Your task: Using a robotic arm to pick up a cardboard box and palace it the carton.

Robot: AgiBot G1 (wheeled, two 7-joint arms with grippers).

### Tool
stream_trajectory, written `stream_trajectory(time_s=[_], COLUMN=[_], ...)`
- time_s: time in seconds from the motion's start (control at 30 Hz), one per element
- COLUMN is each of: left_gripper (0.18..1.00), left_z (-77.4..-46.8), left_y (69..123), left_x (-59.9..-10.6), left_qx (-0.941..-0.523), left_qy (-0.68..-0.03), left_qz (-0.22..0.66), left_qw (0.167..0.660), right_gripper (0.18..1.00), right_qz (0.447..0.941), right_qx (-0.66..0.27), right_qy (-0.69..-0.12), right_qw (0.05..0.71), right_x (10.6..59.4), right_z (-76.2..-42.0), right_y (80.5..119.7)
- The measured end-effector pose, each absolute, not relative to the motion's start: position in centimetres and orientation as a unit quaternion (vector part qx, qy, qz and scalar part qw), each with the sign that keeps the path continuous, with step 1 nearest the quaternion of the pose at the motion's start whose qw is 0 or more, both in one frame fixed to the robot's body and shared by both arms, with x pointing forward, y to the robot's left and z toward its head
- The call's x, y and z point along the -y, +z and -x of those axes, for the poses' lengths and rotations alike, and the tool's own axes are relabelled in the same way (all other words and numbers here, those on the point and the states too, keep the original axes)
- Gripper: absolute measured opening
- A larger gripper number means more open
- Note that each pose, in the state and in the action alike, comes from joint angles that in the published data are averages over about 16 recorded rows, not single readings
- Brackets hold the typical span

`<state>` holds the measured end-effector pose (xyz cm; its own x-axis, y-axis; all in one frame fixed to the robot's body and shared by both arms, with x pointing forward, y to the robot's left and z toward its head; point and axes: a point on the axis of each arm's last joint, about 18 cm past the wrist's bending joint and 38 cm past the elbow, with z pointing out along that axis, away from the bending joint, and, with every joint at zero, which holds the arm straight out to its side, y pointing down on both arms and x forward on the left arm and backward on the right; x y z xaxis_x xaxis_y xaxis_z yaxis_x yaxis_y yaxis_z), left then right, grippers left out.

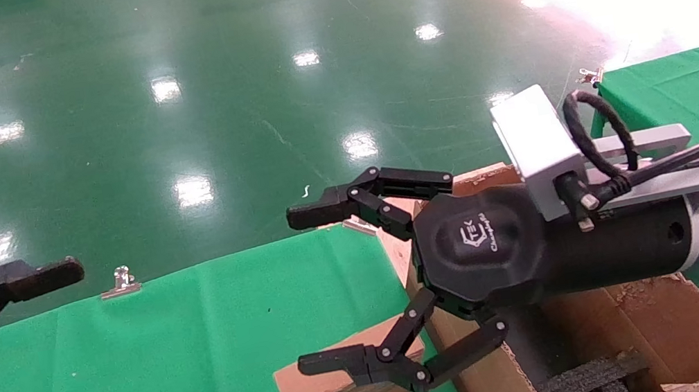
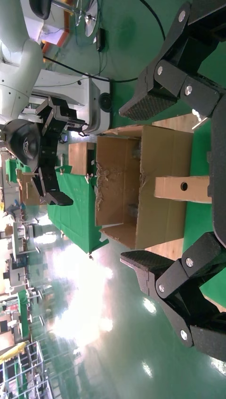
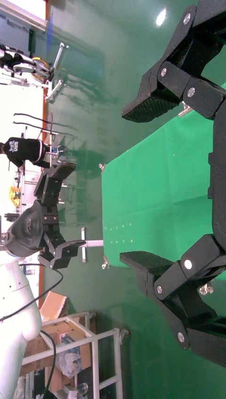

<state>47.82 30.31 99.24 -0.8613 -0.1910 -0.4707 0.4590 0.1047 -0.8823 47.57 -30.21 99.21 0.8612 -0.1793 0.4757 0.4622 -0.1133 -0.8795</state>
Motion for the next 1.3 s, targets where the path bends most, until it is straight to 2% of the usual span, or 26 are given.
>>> stream_trajectory(time_s=[0.37, 0.67, 0.87, 1.3], left_gripper=[0.984, 0.921, 0.831, 0.524], left_z=[-47.8, -47.8, -47.8, -47.8], left_y=[99.2, 99.2, 99.2, 99.2], left_x=[-30.3, -30.3, -30.3, -30.3], left_qx=[-0.702, -0.702, -0.702, -0.702], left_qy=[-0.662, -0.662, -0.662, -0.662], left_qz=[-0.095, -0.096, -0.096, -0.096], left_qw=[0.245, 0.245, 0.245, 0.245], right_gripper=[1.001, 1.001, 1.001, 1.001], right_qz=[0.726, 0.795, 0.84, 0.893], right_qx=[0.101, 0.114, 0.126, 0.142], right_qy=[-0.251, -0.267, -0.274, -0.278], right_qw=[0.632, 0.533, 0.452, 0.323], right_x=[30.1, 29.1, 27.9, 25.2], right_z=[-47.9, -49.8, -52.0, -56.0], right_y=[98.7, 96.8, 95.4, 92.8])
